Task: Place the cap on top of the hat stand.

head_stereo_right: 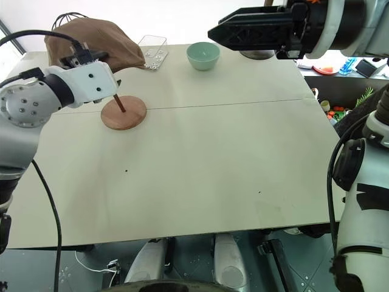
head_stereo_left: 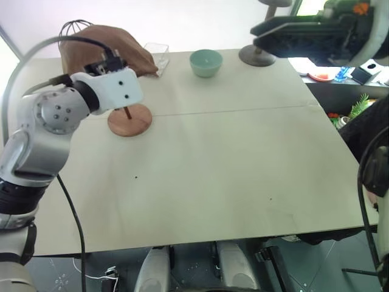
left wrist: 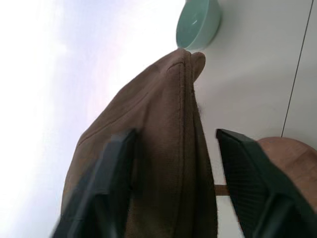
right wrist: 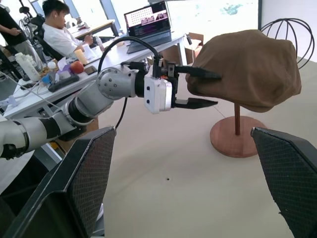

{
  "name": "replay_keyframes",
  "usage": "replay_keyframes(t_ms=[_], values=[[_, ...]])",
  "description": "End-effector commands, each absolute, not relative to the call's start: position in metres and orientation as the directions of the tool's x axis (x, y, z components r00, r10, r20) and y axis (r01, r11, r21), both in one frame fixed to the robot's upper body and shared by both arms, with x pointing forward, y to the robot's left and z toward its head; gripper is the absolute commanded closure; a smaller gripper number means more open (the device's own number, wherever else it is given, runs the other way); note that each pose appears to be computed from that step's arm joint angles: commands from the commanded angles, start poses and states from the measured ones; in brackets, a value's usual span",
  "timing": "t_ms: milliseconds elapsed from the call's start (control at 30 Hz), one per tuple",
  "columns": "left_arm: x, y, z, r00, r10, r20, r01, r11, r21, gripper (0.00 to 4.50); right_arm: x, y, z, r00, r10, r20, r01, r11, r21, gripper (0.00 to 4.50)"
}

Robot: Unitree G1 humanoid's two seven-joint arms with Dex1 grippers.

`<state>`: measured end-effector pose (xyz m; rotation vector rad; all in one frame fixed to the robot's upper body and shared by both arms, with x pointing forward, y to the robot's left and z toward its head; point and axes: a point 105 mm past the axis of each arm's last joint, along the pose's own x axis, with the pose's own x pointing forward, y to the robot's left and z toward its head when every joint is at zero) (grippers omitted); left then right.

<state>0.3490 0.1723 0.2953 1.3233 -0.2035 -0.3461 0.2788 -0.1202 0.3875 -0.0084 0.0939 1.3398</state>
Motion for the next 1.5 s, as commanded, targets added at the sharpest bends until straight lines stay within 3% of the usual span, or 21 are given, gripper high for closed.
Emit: replay_keyframes(t_ms=[33,67,333,433,667,933,1167,1400,1500], values=[[0.343,0.174,0.317,0.933,-0.358,0.037,0.036,0.195,0.98,3.98,0.271,-0.122,0.4,0.22,0.974,-0.048,-0.976,0.219,-0.016,0.0],[0.343,0.174,0.316,0.933,-0.359,0.039,0.034,0.195,0.98,4.46,0.271,-0.122,0.4,0.219,0.975,-0.048,-0.976,0.218,-0.018,0.0],[0.33,0.174,0.334,0.892,-0.404,0.203,-0.118,0.226,0.967,4.46,0.271,-0.122,0.396,0.212,0.975,-0.059,-0.977,0.212,-0.018,0.0],[0.319,0.182,0.353,0.838,-0.444,0.316,-0.207,0.277,0.938,4.46,0.273,-0.122,0.392,0.21,0.976,-0.063,-0.978,0.209,-0.016,0.0],[0.293,0.2,0.373,0.658,-0.616,0.433,-0.277,0.337,0.9,4.46,0.28,-0.12,0.385,0.207,0.976,-0.068,-0.978,0.206,-0.014,0.0],[0.298,0.252,0.349,0.644,-0.701,0.305,-0.243,0.191,0.951,4.46,0.282,-0.123,0.383,0.226,0.971,-0.077,-0.974,0.225,-0.021,0.0],[0.314,0.256,0.317,0.632,-0.755,0.176,-0.183,0.075,0.98,4.46,0.279,-0.126,0.383,0.24,0.966,-0.096,-0.971,0.236,-0.046,0.0],[0.32,0.248,0.312,0.599,-0.783,0.17,-0.181,0.074,0.981,4.46,0.278,-0.126,0.381,0.249,0.961,-0.116,-0.968,0.245,-0.054,0.0],[0.319,0.251,0.311,0.602,-0.777,0.184,-0.173,0.098,0.98,3.34,0.278,-0.126,0.38,0.25,0.961,-0.119,-0.968,0.245,-0.054,0.0]])
